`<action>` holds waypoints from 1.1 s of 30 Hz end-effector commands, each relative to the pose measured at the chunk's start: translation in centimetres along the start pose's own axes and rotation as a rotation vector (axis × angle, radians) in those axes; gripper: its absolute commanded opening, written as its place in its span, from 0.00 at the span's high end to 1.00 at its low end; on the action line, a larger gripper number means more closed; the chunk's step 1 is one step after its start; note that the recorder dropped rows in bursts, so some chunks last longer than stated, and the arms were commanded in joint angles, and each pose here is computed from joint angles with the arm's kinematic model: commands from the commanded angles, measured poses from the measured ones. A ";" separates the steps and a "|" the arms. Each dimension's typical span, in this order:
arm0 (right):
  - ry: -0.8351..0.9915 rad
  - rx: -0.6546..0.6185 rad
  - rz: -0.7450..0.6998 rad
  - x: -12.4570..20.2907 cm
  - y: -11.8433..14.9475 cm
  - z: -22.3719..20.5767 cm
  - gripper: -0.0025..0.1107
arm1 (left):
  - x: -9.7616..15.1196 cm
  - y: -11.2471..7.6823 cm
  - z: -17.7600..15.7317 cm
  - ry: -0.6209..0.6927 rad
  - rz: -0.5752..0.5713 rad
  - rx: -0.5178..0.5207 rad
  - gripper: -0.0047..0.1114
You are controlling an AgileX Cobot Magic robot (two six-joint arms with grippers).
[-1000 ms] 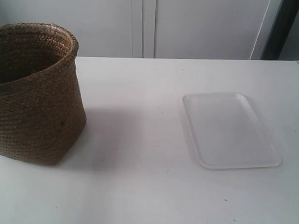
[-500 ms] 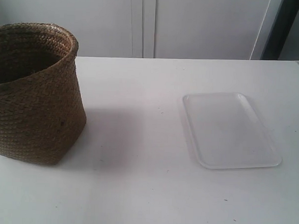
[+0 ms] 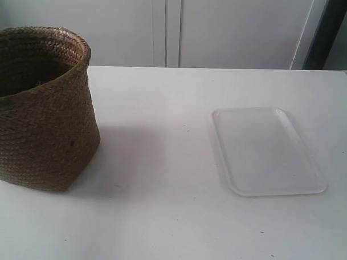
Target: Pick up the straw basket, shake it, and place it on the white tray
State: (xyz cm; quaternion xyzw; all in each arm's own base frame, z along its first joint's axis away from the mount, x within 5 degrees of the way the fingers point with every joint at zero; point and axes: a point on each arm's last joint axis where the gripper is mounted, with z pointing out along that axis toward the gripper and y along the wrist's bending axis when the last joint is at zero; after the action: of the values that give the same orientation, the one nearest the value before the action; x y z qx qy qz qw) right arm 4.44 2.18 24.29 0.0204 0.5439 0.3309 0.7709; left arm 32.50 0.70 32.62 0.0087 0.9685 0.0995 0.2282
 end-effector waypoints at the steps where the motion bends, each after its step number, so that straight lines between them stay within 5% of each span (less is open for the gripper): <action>1: -0.032 -0.270 -0.009 -0.3 2.4 -0.3 0.57 | 0.1 0.0 0.6 0.041 0.026 -0.005 0.68; 4: -0.015 -0.313 0.001 -0.1 2.7 0.0 0.57 | 0.3 0.0 0.5 0.065 0.012 -0.002 0.96; 8: 0.060 -0.317 -0.025 -0.7 3.2 1.5 0.57 | 0.5 -0.2 0.4 0.074 -0.003 0.024 0.95; 14: 0.429 -0.444 0.166 -1.0 4.9 9.4 0.55 | 0.5 -1.5 0.2 0.079 -0.005 0.172 0.95; 19: 0.680 -0.427 0.405 2.3 3.1 17.9 0.27 | 0.5 -2.0 0.2 0.071 0.033 0.217 0.95; 24: 0.771 -0.406 0.529 5.1 3.2 24.3 0.25 | 0.3 -2.0 0.2 0.055 0.028 0.220 0.95; 33: 0.815 -0.193 0.323 9.1 5.1 31.3 0.25 | 0.3 -2.0 0.2 0.047 0.042 0.220 0.95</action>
State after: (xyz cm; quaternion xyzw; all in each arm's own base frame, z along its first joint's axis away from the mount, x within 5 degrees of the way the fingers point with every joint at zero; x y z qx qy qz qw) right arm 28.94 20.11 31.42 -0.1107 0.7449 0.5102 0.4154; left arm 32.63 -0.84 32.11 0.0401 0.9758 0.0045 0.2151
